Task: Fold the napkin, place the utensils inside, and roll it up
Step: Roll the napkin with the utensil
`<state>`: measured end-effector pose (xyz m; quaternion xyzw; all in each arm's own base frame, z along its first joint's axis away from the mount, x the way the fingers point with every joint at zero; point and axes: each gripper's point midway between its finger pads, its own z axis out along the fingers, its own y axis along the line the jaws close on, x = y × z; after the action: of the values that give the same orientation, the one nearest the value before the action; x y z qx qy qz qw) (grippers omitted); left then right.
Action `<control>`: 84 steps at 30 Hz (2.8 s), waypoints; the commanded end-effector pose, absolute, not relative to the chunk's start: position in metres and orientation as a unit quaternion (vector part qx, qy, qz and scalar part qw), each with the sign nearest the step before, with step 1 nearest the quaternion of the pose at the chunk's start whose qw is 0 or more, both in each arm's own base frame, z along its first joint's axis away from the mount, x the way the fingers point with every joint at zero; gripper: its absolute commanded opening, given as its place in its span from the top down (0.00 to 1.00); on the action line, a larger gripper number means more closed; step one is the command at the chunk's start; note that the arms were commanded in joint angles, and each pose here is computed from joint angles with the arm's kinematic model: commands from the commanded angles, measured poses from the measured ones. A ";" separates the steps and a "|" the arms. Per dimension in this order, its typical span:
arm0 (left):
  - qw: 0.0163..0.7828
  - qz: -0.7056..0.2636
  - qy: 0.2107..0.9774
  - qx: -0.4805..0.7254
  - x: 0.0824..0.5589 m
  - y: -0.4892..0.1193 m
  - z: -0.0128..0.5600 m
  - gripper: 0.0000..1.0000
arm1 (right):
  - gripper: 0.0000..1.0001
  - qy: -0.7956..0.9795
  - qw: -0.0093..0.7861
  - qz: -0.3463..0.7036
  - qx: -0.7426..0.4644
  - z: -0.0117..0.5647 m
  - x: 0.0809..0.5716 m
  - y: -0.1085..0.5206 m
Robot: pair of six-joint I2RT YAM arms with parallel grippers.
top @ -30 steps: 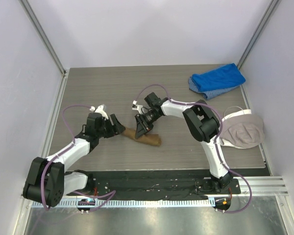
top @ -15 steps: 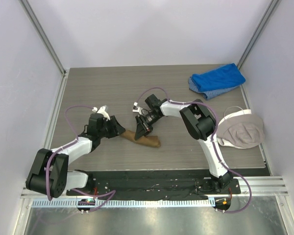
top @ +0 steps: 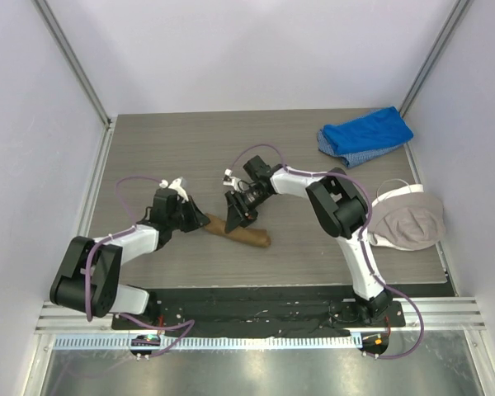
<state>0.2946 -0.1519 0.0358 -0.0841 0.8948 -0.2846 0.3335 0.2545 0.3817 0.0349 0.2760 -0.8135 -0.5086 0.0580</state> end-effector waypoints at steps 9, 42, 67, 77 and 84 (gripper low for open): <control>0.272 -0.259 0.922 -0.095 0.295 -0.153 0.032 1.00 | 0.23 -0.820 -0.278 -0.279 0.415 0.107 0.310 0.370; 0.171 -0.225 0.954 -0.105 0.284 -0.151 0.017 1.00 | 0.18 -0.751 -0.371 -0.200 0.508 0.074 0.275 0.384; 0.282 -0.179 0.934 -0.122 0.305 -0.126 0.055 0.38 | 0.71 -0.796 -0.159 -0.325 0.486 0.025 0.240 0.375; 0.373 -0.198 0.898 -0.123 0.294 -0.116 0.077 0.30 | 0.75 -0.797 -0.031 -0.452 0.400 0.024 0.234 0.379; 0.398 -0.252 0.877 -0.096 0.296 -0.132 0.085 0.32 | 0.75 -0.790 0.027 -0.497 0.358 0.017 0.236 0.380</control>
<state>0.2785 -0.1163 0.0600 -0.1225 0.9079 -0.2019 0.3464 0.2494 0.3825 0.0246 0.3880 -0.7897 -0.4739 -0.0358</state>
